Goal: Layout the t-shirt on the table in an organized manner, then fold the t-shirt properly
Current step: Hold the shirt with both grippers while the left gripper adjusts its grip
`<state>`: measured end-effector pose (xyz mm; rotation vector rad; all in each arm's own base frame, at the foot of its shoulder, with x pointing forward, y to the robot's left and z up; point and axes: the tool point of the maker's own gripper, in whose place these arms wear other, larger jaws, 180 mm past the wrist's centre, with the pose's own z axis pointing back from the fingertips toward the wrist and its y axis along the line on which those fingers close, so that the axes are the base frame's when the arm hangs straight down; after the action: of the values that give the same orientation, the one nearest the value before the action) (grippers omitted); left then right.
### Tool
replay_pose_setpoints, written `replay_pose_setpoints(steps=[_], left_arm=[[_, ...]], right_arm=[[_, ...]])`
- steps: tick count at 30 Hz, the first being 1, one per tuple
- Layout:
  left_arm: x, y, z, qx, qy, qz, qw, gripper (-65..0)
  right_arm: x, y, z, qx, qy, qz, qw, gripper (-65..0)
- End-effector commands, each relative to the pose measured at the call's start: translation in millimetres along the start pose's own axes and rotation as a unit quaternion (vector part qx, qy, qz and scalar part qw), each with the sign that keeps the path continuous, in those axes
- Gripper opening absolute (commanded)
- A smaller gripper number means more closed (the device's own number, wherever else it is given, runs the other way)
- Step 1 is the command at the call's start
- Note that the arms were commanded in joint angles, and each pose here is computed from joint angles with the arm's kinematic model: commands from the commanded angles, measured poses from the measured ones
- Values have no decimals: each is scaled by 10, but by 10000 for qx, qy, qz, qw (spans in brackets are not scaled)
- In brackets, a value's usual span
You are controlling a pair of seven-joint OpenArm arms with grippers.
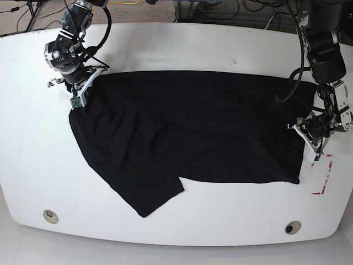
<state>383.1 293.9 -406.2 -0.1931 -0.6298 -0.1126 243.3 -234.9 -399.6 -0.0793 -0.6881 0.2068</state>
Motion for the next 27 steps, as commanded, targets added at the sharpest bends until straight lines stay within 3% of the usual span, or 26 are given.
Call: replay_pose_setpoints(steps=[1,19,27], left_arm=[[248,80,106,71,-314,-52,9995,-487],[235,14,367,350,-250,-724,9964,-485],[159,0,368,354,-163,-756,9964,-485]], right_arm=[[156,-59,39,-80,-266,36,9996,-650],[218,-68,32,-90,-335,30,9994,-650],[249,-75,28,-99,-364,29,9993,-650]])
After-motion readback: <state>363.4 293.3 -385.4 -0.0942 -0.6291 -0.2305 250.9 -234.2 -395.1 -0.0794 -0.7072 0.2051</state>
